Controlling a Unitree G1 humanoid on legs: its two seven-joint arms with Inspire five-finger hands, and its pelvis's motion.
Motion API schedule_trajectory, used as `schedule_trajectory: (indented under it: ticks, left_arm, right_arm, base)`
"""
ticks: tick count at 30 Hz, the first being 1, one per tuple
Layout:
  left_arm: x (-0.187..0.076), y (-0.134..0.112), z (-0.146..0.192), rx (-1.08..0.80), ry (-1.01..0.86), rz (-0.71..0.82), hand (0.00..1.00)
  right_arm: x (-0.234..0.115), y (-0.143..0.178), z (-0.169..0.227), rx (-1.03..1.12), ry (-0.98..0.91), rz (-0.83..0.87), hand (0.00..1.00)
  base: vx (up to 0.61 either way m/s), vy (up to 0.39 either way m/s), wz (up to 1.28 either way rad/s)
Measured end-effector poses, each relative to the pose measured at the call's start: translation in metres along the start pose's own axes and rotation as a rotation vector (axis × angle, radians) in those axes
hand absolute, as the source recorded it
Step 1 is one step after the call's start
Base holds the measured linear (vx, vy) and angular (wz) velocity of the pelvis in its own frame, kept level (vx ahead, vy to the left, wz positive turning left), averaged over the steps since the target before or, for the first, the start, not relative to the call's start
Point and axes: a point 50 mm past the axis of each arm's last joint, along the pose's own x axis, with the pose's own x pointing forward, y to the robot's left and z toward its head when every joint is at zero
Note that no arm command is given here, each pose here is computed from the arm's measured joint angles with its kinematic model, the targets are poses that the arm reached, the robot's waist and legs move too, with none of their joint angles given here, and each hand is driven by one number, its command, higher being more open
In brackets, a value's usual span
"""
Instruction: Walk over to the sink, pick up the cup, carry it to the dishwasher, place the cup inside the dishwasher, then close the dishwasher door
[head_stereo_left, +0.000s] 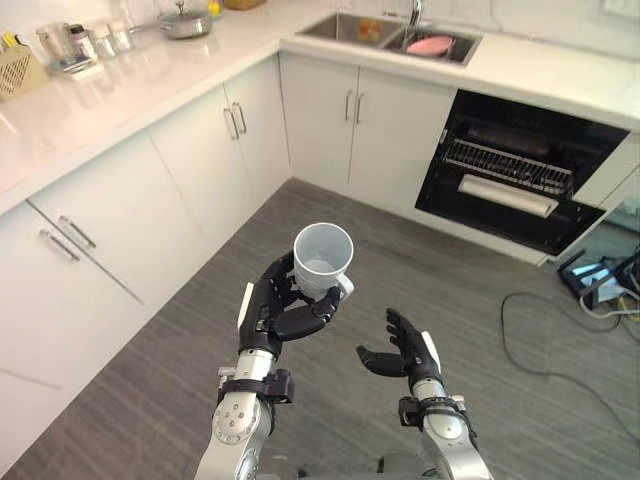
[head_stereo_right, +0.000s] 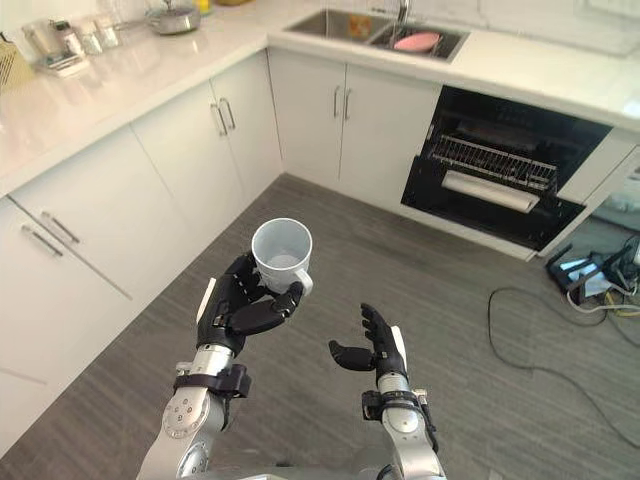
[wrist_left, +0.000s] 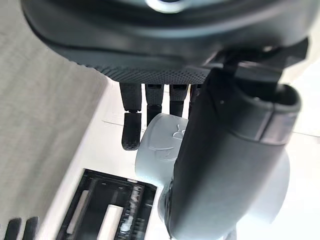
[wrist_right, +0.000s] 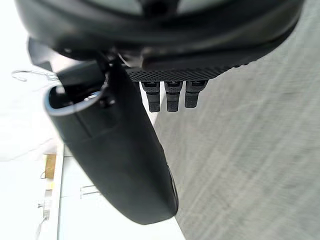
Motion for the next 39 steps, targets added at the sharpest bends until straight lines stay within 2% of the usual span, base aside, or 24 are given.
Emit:
schedule_trajectory:
  ticks: [9,15,24,33,37,39]
  left_arm:
    - [0.000,-0.011,-0.016,-0.038,0.068,-0.008,0.30]
    - [-0.004,-0.016,-0.007,-0.072,0.032,-0.028,0.30]
    - [-0.008,-0.006,-0.011,-0.047,0.055,0.009,0.30]
    - [-0.007,0.004,-0.010,0.025,0.061,-0.005,0.30]
    - [-0.005,0.005,-0.011,0.029,0.064,0.000,0.30]
    - [-0.002,0.003,-0.023,0.015,0.109,0.020,0.30]
  right_arm:
    - [-0.008,-0.012,-0.012,-0.040,0.047,-0.016,0.90]
    - [-0.013,-0.010,0.006,-0.003,-0.037,-0.025,0.90]
    - [-0.006,-0.018,-0.018,-0.035,0.085,-0.039,0.90]
    - [0.002,0.008,0.008,0.044,-0.017,-0.002,0.90]
    - [0.005,0.007,0.013,0.038,-0.038,-0.002,0.90]
    - [0.004,-0.002,0.011,0.011,-0.030,-0.018,0.90]
  base:
    - [0.48,-0.135,0.35]
    - [0.35,-0.067,-0.07]
    - [0.45,0.221,-0.31]
    - [0.36,0.079,-0.49]
    - [0.44,-0.145,-0.20]
    - [0.57,-0.144,-0.14]
